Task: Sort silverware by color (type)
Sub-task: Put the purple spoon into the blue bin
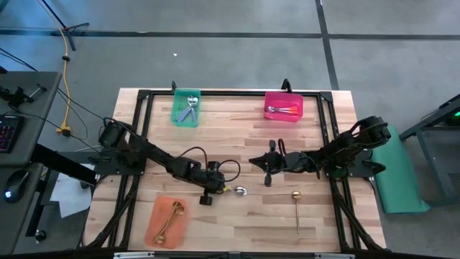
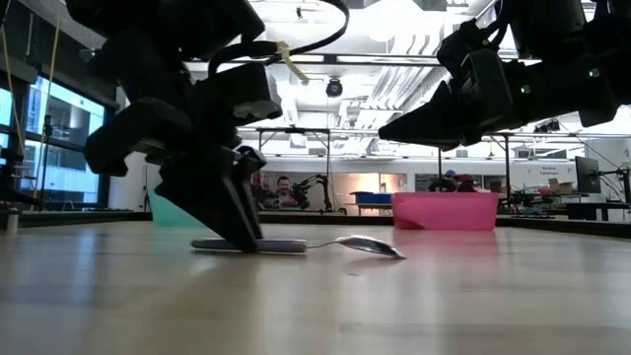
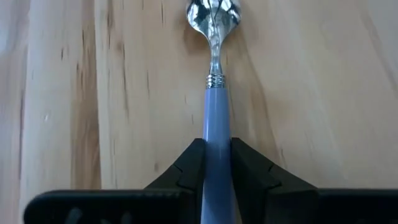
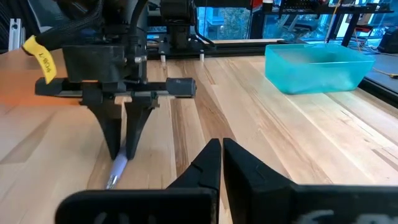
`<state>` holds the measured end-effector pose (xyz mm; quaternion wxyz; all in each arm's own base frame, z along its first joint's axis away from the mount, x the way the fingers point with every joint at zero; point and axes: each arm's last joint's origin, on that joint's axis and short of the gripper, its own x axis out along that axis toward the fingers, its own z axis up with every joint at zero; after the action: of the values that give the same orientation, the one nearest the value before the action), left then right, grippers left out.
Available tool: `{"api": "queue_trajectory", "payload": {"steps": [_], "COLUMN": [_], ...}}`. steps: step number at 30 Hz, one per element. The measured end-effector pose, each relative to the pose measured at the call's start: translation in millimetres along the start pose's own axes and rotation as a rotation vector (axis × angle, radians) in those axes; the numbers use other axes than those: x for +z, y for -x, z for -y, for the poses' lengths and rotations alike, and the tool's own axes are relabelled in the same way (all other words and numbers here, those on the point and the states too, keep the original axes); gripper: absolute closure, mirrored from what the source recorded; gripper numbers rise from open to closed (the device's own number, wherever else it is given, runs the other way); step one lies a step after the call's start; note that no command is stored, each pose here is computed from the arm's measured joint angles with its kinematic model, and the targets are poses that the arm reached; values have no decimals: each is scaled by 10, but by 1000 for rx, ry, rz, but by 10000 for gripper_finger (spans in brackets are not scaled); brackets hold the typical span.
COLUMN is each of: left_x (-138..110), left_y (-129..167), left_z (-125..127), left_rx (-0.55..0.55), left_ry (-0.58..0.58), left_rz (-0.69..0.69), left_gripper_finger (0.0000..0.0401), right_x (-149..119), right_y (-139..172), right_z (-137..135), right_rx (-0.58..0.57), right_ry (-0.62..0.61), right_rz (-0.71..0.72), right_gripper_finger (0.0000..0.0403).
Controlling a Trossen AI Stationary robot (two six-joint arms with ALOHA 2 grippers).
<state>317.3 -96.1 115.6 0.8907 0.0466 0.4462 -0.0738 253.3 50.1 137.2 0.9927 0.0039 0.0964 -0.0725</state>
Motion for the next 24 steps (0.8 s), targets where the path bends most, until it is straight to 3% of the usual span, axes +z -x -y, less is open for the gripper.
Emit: {"api": "queue_trajectory", "payload": {"steps": [14,24], "left_x": [-1,-304], "left_y": [497,1064], "left_z": [-73,-374], "left_rx": [91,255], "left_ry": [38,261], "left_rz": [-51,54], "left_gripper_finger": [354,355], "right_x": [-7,-9], "right_y": [0,0], "right_z": [0,1], "right_rx": [0,-1], "right_ry": [3,3], "right_rz": [-7,-9], "right_gripper_finger": [403,403]}}
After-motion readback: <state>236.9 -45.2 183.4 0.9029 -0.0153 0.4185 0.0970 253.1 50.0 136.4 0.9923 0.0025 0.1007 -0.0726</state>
